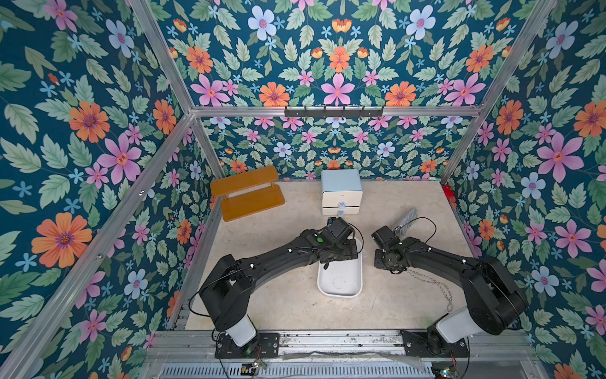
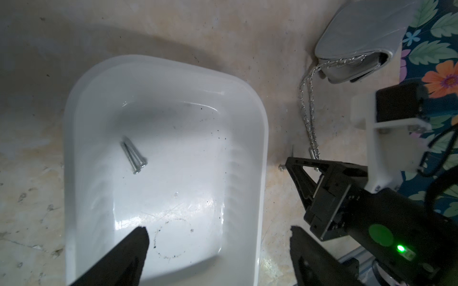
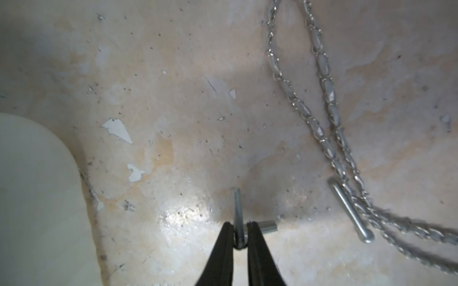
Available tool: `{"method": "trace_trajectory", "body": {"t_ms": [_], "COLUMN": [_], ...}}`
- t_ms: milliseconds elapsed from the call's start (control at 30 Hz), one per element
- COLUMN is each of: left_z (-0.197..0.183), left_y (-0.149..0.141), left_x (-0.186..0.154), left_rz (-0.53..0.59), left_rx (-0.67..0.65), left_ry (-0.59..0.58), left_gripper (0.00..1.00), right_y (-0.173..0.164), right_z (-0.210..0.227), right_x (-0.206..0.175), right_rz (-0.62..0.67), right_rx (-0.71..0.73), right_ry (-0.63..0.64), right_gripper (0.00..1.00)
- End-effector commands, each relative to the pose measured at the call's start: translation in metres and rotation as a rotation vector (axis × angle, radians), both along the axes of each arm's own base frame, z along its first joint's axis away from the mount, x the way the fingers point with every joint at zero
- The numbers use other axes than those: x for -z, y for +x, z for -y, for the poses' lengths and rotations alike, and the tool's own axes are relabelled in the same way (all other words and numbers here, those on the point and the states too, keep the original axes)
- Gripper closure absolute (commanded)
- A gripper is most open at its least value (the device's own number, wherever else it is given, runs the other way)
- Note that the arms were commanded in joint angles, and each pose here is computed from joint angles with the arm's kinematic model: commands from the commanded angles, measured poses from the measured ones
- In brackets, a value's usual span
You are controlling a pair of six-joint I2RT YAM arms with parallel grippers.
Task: Take out the screws from the storage box
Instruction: Place the screw at the center of the board.
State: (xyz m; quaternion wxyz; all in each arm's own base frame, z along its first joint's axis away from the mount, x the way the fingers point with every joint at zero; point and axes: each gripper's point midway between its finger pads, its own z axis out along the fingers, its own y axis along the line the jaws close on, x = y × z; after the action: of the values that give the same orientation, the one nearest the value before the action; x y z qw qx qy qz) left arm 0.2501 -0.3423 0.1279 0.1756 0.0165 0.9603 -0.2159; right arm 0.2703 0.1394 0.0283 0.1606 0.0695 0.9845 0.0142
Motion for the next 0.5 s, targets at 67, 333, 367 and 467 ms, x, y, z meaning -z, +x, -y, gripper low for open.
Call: {"method": "trace_trajectory", "body": {"t_ms": [67, 333, 367, 467], "left_z": [0.001, -0.001, 0.000, -0.003], "left_y": [0.001, 0.009, 0.010, 0.015], "left_x": [0.021, 0.054, 0.056, 0.062], "left_rz": [-0.038, -0.054, -0.053, -0.052], "left_rx": [-0.032, -0.129, -0.139, -0.188], "left_ry": [0.048, 0.066, 0.063, 0.073], "left_gripper": [0.06, 0.16, 0.16, 0.16], "right_y": [0.006, 0.007, 0.007, 0.006], "right_z": [0.000, 0.006, 0.007, 0.007], "right_x": [0.001, -0.006, -0.008, -0.012], "right_rz": [0.011, 0.034, 0.038, 0.045], "right_rx": [0.016, 0.022, 0.021, 0.016], "right_ry": [0.001, 0.000, -0.001, 0.000], "right_gripper": [0.76, 0.70, 0.70, 0.70]}}
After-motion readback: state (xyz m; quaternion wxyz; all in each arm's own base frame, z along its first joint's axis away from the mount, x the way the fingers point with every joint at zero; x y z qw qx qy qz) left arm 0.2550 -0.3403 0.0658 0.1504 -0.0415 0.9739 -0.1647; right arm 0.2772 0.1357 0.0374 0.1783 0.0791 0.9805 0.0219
